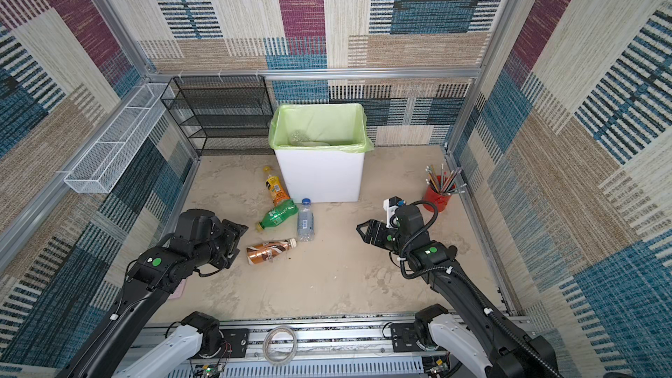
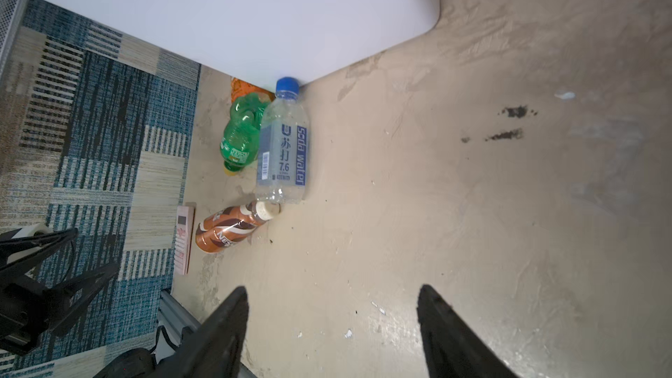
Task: Throw the plastic bottles in the bin
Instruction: 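Lower the left gripper onto the brown coffee bottle and close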
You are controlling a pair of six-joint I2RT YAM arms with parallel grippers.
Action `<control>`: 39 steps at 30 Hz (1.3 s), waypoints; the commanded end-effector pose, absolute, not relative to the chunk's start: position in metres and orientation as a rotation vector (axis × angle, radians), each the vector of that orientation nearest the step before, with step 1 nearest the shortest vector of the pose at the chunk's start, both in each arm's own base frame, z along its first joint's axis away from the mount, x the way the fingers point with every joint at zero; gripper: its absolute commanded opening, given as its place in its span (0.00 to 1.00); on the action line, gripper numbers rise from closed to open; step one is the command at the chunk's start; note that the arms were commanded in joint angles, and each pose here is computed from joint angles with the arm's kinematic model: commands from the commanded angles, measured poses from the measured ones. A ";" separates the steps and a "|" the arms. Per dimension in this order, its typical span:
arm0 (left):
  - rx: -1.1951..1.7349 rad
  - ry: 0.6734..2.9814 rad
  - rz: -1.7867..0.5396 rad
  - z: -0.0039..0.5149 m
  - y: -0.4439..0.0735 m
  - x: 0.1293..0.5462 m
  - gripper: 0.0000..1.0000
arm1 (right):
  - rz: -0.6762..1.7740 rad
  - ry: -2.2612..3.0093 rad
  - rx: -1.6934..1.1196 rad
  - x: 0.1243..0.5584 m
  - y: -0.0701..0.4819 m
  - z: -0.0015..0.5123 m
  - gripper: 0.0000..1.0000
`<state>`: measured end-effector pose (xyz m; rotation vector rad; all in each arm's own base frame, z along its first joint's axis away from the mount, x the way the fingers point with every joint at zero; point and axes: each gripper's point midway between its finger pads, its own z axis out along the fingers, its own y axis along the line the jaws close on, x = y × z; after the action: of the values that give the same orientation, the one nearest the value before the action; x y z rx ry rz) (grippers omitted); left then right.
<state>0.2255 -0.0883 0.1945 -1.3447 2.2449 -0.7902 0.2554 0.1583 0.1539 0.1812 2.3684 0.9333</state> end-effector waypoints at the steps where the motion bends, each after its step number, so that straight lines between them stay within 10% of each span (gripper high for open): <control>1: -1.483 2.298 -0.733 0.172 -0.088 0.212 0.81 | 0.952 2.375 0.162 0.253 0.161 0.147 0.76; 16: -1.816 2.205 -0.598 0.118 -0.104 0.217 0.98 | 0.967 2.389 0.093 0.262 0.171 0.136 0.76; 39: -1.948 2.075 -0.623 0.073 -0.120 0.248 0.88 | 0.944 2.353 0.023 0.272 0.174 0.149 0.77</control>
<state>0.2424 -0.1195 0.0756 -1.9238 2.1120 -0.6104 0.2685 0.1704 0.1400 0.0540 2.3922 0.9277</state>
